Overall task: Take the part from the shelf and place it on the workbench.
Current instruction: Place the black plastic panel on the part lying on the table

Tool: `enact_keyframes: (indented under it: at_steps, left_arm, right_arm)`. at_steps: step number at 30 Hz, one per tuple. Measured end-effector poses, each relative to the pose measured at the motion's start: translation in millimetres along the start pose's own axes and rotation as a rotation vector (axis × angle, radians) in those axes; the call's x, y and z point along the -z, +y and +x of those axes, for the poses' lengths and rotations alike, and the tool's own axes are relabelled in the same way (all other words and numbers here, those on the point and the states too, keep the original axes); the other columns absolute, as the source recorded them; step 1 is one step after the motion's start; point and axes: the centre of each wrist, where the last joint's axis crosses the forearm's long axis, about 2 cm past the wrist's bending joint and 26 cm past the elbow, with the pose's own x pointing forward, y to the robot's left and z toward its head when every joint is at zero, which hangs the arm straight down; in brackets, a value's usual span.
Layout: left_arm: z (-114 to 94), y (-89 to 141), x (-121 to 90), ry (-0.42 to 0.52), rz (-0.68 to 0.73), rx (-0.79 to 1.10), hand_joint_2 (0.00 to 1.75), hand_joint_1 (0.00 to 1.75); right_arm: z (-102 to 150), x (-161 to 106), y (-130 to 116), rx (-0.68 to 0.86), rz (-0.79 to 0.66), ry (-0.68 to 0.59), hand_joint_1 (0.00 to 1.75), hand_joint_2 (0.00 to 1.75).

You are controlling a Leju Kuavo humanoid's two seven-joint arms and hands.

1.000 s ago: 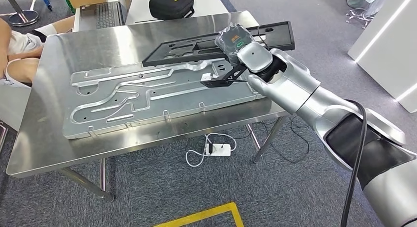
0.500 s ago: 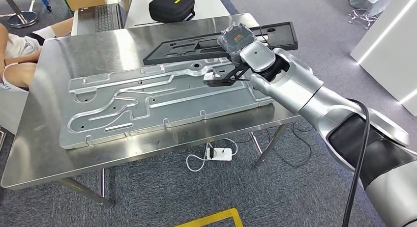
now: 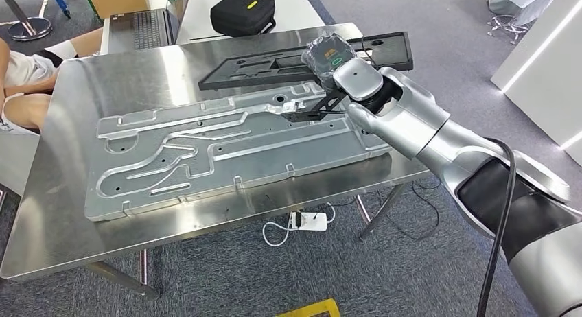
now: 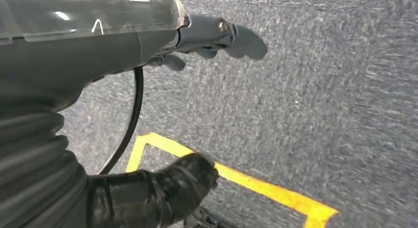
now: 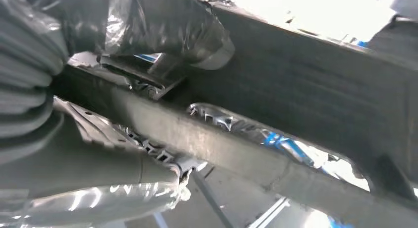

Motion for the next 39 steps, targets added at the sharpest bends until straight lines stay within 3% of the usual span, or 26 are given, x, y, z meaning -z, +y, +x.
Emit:
enact_keyframes:
  at_steps: [27, 34, 39]
  left_arm:
    - [1, 4, 0, -0.012, 0.011, 0.0, 1.75, 0.0]
    - [2, 4, 1, -0.006, 0.016, -0.013, 1.75, 0.0]
    - [1, 7, 1, -0.005, 0.024, -0.025, 1.75, 0.0]
  right_arm:
    - [4, -4, 17, 0.033, 0.002, -0.016, 1.75, 1.75]
    - [15, -9, 43, 0.075, 0.008, -0.032, 1.75, 1.75]
    - [35, -16, 79, 0.114, 0.039, -0.06, 1.75, 1.75]
